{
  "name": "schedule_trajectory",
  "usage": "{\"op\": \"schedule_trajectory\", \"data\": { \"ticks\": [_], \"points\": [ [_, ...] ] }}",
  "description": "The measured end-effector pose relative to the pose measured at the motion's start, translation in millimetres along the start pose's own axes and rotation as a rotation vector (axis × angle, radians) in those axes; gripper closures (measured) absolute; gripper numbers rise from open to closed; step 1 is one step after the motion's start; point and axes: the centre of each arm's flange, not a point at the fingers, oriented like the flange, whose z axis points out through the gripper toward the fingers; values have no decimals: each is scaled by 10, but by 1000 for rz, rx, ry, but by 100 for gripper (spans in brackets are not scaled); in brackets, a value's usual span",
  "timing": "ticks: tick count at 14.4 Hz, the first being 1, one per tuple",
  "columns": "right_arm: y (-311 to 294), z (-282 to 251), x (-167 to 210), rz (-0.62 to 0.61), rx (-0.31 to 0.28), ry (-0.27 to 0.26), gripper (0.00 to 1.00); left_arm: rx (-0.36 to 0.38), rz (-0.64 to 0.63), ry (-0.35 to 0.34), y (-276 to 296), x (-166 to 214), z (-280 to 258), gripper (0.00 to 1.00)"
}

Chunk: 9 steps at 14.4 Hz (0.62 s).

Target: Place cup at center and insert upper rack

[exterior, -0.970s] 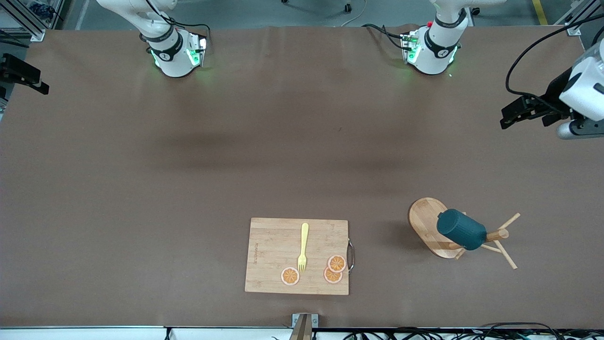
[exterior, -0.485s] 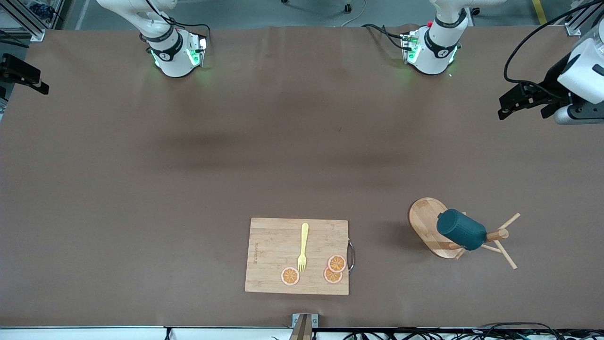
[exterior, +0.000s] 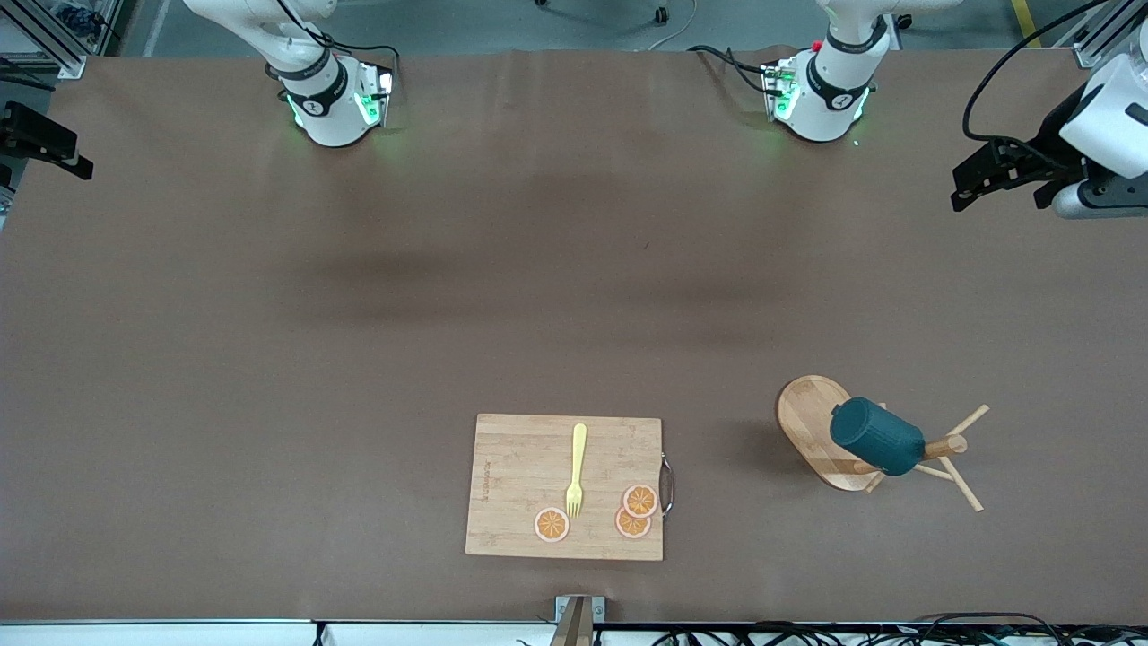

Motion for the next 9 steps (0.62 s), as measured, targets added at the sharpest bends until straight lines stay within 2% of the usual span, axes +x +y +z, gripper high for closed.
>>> {"op": "schedule_trajectory", "data": {
  "ticks": [9],
  "points": [
    [0,0,0,0,0,0,0,8,15,-8,-1,-133,-24,0]
  ]
}}
